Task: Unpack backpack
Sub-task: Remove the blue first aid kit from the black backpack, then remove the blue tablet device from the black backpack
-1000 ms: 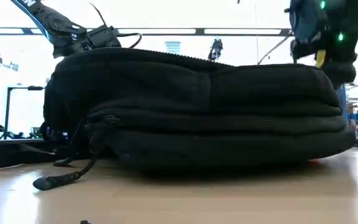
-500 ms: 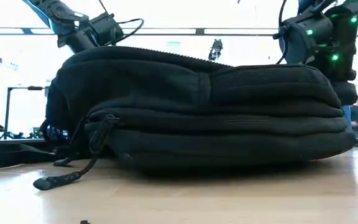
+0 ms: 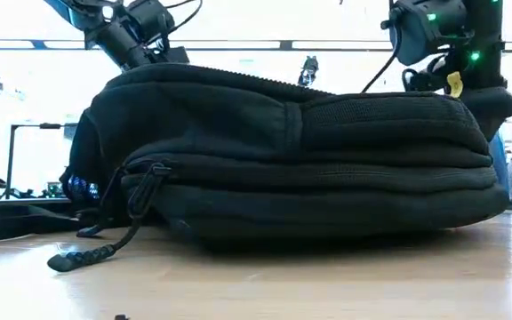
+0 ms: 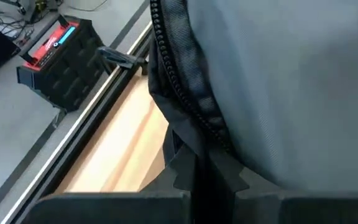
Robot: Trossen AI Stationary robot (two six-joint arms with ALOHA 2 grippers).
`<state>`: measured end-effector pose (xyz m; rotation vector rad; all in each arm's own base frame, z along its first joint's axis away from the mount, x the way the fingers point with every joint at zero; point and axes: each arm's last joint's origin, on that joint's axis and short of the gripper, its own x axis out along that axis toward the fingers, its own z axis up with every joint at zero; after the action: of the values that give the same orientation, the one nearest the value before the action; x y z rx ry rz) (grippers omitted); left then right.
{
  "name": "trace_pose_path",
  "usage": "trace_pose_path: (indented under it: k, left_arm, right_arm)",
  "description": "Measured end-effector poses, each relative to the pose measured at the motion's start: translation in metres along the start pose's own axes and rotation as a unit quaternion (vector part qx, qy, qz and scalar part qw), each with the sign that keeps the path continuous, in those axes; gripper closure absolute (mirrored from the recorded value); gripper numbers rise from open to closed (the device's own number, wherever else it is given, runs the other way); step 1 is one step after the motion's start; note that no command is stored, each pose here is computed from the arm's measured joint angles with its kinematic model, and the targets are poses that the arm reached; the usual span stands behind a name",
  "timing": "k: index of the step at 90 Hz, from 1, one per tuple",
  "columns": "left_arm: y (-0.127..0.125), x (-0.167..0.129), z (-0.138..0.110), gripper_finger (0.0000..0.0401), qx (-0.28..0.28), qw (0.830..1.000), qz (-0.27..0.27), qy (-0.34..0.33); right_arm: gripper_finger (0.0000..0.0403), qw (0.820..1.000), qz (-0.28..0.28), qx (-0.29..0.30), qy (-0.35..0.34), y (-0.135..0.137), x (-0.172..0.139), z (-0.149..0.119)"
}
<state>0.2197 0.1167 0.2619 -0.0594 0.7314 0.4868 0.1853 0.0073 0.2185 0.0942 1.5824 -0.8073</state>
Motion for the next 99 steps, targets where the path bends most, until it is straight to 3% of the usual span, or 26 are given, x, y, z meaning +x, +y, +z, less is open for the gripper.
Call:
trace_pose_path:
  k: [27,49,63,72,81,91,99]
  left_arm:
    - [0.001,-0.027,-0.004,0.0397,-0.004,1.0,-0.001,0.004]
    - [0.002,-0.031,-0.004,0.0397,-0.015,1.0,-0.002,0.0]
    - [0.001,-0.031,-0.003,0.0397,-0.016,1.0,-0.015,-0.005]
    - [0.001,-0.031,-0.001,0.0397,-0.016,0.999,-0.023,-0.018]
    - [0.001,-0.036,0.007,0.0397,-0.017,0.999,-0.026,-0.034]
    - [0.002,-0.05,0.026,0.0397,-0.018,0.996,-0.042,-0.077]
    - [0.001,-0.063,0.042,0.0397,-0.015,0.992,-0.062,-0.109]
  right_arm:
    - [0.0077,0.996,0.05,-0.028,0.063,0.0,-0.002,-0.008]
    - [0.0086,0.995,0.084,-0.048,0.022,-0.003,-0.023,-0.006]
    - [0.0094,0.99,0.113,-0.056,-0.071,0.004,-0.041,0.006]
    - [0.0099,0.963,0.174,-0.092,-0.183,0.021,-0.056,0.019]
    - [0.0104,0.914,0.228,-0.144,-0.304,0.042,-0.073,0.029]
    - [0.011,0.857,0.247,-0.207,-0.402,0.067,-0.083,0.037]
    - [0.0117,0.827,0.242,-0.234,-0.45,0.084,-0.083,0.048]
